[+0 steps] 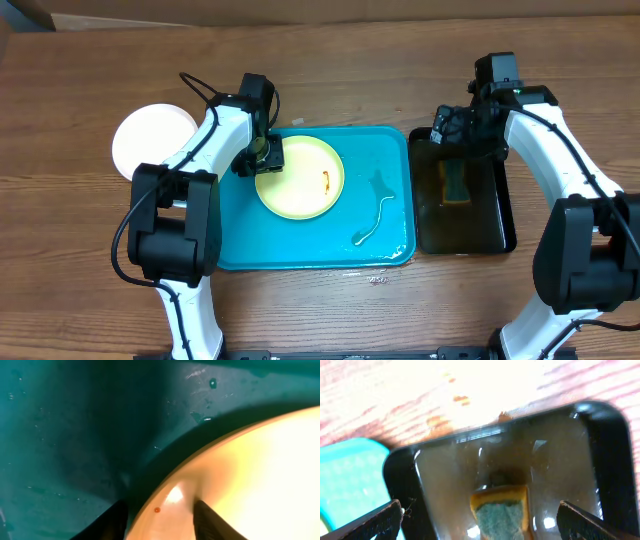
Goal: Clean dirty plates on tray and stack at the side
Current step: 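Lift the sponge from the black tray with the right gripper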
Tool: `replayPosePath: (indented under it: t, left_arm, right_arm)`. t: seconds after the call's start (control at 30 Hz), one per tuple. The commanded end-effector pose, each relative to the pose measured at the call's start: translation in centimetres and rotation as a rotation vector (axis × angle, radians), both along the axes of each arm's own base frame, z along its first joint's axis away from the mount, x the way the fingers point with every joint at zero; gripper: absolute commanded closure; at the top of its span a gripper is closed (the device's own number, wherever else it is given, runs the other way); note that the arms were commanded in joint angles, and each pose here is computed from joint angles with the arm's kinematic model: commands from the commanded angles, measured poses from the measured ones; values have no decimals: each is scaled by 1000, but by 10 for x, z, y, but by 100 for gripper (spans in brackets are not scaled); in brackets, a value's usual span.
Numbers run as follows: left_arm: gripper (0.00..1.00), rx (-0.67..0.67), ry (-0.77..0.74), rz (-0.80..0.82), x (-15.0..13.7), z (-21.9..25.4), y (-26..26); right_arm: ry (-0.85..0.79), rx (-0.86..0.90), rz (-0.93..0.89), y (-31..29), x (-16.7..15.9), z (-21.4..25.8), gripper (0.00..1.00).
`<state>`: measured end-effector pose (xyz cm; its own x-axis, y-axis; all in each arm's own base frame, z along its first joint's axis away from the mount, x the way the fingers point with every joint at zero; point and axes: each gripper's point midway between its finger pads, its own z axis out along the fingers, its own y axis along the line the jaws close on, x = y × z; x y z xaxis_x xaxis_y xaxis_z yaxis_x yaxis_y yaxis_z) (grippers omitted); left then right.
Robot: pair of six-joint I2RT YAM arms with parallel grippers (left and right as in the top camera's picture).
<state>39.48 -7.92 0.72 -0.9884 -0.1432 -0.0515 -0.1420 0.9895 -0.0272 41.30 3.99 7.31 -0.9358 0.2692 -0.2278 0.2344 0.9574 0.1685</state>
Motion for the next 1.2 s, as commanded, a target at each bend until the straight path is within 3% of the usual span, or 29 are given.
replayPosePath:
  t: [0.0, 0.13, 0.33, 0.53, 0.63, 0.83, 0.87, 0.9, 0.93, 1.17]
  left_arm:
    - [65, 43, 19, 7, -5, -8, 10]
    - [75, 49, 26, 6, -7, -8, 11]
    - [79, 50, 35, 6, -9, -8, 12]
    - [76, 54, 54, -21, -14, -8, 13]
    - [90, 55, 54, -36, -14, -8, 13]
    - [96, 53, 45, -39, -12, -8, 12]
    - [85, 53, 43, -38, -11, -8, 12]
    - [63, 52, 42, -38, -11, -8, 12]
    - [54, 52, 42, -38, -11, -8, 12]
    - [56, 53, 42, -38, -11, -8, 12]
  right_arm:
    - [9, 29, 7, 5, -6, 12, 0]
    - [54, 22, 8, 3, -16, 9, 0]
    - [78, 7, 3, 0, -22, 7, 0]
    - [76, -30, -6, -7, -21, 7, 0]
    - [74, -31, -5, -7, -21, 7, 0]
    - [48, -76, -14, -15, -15, 8, 0]
    - [45, -77, -15, -15, -14, 8, 0]
    - [45, -77, -15, -15, -14, 8, 0]
    - [45, -77, -15, -15, -14, 8, 0]
    - [36, -76, -15, -15, -12, 8, 0]
